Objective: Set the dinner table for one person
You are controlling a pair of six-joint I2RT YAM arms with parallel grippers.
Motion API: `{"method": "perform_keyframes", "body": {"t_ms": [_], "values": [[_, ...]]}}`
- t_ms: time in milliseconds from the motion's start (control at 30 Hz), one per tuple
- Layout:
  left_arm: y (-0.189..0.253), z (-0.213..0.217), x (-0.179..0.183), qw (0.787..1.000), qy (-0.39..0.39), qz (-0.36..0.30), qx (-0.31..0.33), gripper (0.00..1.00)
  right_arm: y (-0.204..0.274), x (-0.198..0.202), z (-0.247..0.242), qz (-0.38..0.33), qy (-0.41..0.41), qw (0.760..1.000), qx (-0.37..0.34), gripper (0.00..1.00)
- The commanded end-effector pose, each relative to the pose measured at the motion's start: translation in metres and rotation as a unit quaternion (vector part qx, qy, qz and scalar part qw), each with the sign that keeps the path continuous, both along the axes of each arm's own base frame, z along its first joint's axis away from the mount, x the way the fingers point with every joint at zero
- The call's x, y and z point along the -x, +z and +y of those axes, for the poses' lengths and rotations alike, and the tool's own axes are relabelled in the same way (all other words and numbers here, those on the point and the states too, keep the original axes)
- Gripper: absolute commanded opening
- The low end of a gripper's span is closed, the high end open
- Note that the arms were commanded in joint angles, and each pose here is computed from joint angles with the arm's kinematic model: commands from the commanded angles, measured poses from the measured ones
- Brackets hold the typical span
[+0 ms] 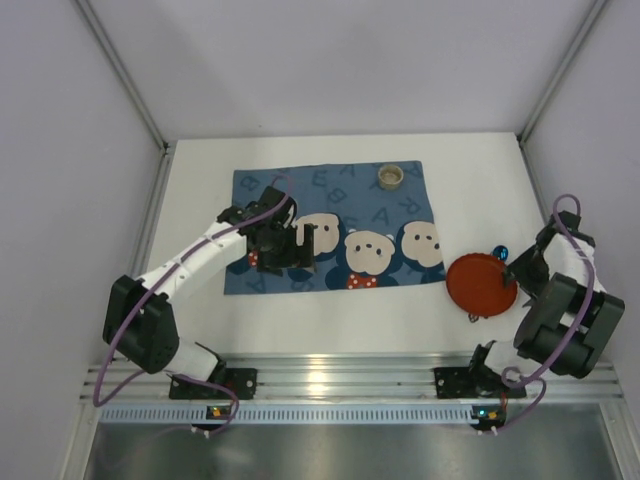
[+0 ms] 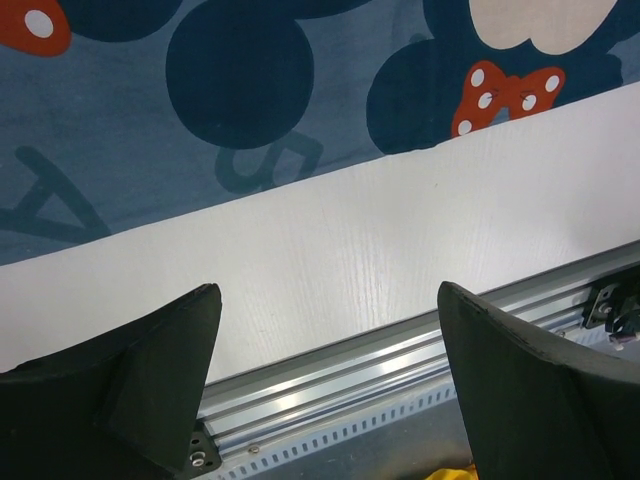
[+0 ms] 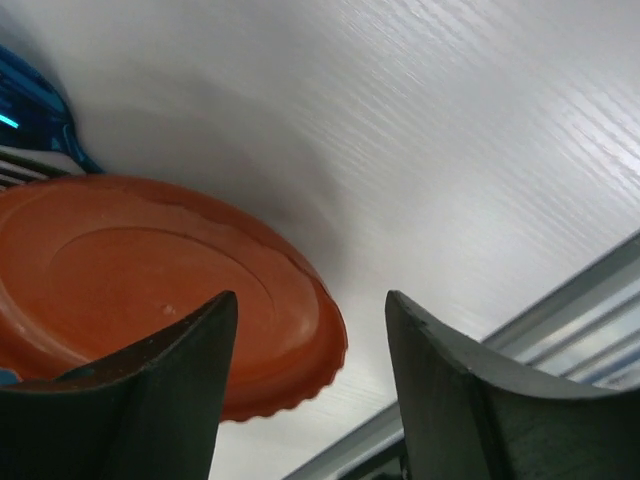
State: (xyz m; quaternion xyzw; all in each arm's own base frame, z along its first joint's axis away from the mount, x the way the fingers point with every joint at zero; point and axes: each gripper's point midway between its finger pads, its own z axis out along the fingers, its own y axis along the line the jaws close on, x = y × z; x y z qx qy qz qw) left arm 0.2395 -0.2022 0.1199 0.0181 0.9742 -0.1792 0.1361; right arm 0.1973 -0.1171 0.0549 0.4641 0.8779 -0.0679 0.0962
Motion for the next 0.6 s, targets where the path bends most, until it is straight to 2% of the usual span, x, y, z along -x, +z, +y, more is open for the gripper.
{"method": "perform_keyframes", "body": {"t_ms": [0,100,167,200,267,300,467,567], "values": [[0.019,-0.001,-0.006,1.000,0.005,-0.022,-0.004,0.94,-0.021,-0.007,0.001,-0.008,-0.006,1.000,-0.026,0.60],[0.022,-0.001,-0.006,1.000,0.003,-0.020,-0.011,0.94,-0.037,-0.007,0.008,-0.007,-0.005,0.999,-0.048,0.52],[0.023,-0.002,-0.007,1.000,0.003,-0.020,-0.011,0.94,-0.039,-0.012,0.010,-0.021,-0.004,0.998,-0.056,0.44],[0.023,-0.001,-0.006,1.000,0.005,-0.019,-0.011,0.94,-0.041,-0.012,0.011,-0.021,-0.007,0.998,-0.056,0.30],[0.023,-0.003,-0.006,1.000,0.006,-0.017,-0.010,0.94,-0.043,-0.012,0.010,-0.021,-0.006,0.998,-0.055,0.15],[0.022,-0.003,-0.005,1.000,0.006,-0.017,-0.011,0.94,-0.043,-0.013,0.010,-0.022,-0.005,0.998,-0.055,0.01],[0.017,-0.004,-0.005,1.000,0.008,-0.016,-0.013,0.94,-0.028,-0.017,0.009,-0.043,0.010,0.998,-0.044,0.00],[0.014,-0.006,-0.004,1.000,0.009,-0.014,-0.011,0.94,-0.002,-0.023,0.020,-0.084,0.024,0.995,-0.049,0.00]]}}
